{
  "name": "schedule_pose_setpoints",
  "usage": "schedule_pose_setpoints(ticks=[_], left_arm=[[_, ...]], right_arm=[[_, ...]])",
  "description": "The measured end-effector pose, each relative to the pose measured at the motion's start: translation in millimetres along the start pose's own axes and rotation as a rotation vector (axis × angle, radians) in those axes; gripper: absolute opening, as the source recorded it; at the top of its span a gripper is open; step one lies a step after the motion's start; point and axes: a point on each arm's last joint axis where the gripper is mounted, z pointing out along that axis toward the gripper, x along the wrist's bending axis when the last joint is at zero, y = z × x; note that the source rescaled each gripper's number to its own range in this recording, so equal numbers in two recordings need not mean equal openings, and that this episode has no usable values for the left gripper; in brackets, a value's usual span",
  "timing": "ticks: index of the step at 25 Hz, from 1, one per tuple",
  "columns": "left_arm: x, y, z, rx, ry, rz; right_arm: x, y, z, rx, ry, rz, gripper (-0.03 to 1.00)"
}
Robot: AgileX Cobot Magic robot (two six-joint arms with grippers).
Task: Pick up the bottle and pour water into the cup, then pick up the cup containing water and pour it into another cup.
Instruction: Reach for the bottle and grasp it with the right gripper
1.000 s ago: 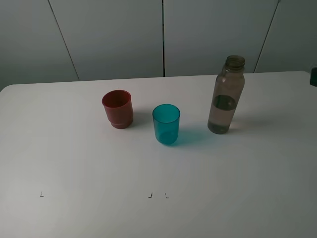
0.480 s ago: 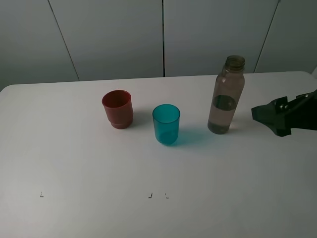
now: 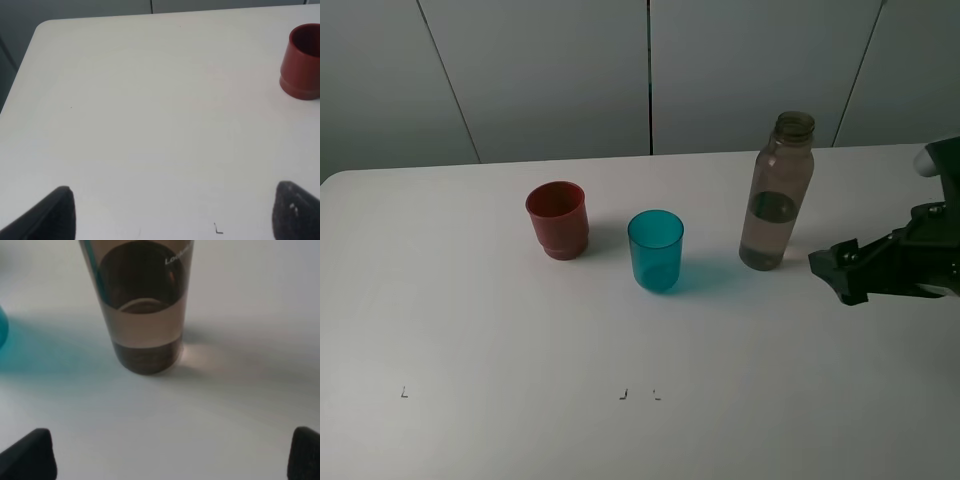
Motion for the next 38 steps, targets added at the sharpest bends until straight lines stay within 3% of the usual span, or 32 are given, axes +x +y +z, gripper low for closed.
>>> schedule_pose_setpoints(ticks=[7, 14, 31, 38], left_arm=[[0.0, 0.0, 0.0, 0.000, 0.000, 0.000], [0.0, 0.0, 0.0, 0.000, 0.000, 0.000], [0.0, 0.0, 0.0, 0.000, 0.000, 0.000], [0.0, 0.0, 0.0, 0.000, 0.000, 0.000]], right_arm=[[13.8, -3.7, 22.9, -0.026, 0.021, -0.068, 1.00], [14.1, 1.3, 42.5, -0.144, 0.001, 0.015, 1.00], [15.2, -14.0, 81.6, -0.195, -0.007, 0.076, 1.00], [17.6, 1.5, 98.9, -0.240, -0.005, 0.077, 1.00]])
